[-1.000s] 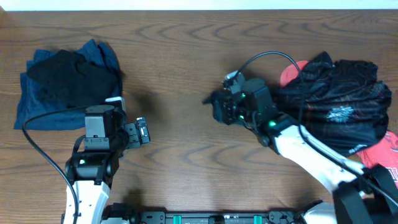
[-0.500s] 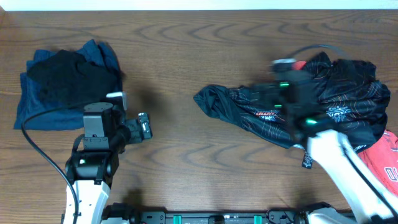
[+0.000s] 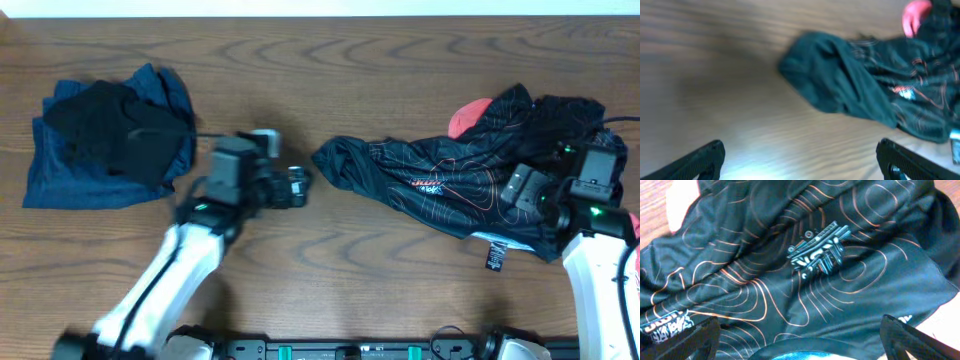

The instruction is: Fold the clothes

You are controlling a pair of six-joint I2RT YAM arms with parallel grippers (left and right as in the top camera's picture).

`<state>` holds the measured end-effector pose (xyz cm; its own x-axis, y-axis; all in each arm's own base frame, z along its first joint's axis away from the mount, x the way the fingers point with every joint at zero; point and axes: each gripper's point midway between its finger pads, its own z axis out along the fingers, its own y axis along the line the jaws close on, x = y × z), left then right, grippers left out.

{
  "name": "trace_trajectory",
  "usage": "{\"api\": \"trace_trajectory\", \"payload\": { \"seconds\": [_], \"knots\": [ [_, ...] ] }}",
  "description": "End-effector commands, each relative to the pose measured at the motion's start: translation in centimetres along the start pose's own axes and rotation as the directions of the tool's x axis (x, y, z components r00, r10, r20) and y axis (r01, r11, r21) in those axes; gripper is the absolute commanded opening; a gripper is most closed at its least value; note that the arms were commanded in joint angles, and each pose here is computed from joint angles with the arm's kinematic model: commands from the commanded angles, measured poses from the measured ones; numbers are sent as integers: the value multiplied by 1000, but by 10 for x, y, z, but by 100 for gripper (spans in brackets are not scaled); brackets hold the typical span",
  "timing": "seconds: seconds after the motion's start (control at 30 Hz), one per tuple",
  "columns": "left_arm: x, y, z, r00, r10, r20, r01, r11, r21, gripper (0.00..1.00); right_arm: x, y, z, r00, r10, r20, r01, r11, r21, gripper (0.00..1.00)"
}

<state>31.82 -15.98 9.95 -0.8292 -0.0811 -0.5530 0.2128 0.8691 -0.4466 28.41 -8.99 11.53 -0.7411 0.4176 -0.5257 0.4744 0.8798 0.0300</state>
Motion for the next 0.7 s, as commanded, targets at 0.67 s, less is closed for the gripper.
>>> {"api": "trace_trajectory", "payload": {
  "seconds": [0.67],
  "knots": [
    [48, -53, 139, 999, 29, 15, -30, 996, 86, 64, -1, -3, -2, 999, 45, 0, -45, 999, 0, 99]
  ]
}}
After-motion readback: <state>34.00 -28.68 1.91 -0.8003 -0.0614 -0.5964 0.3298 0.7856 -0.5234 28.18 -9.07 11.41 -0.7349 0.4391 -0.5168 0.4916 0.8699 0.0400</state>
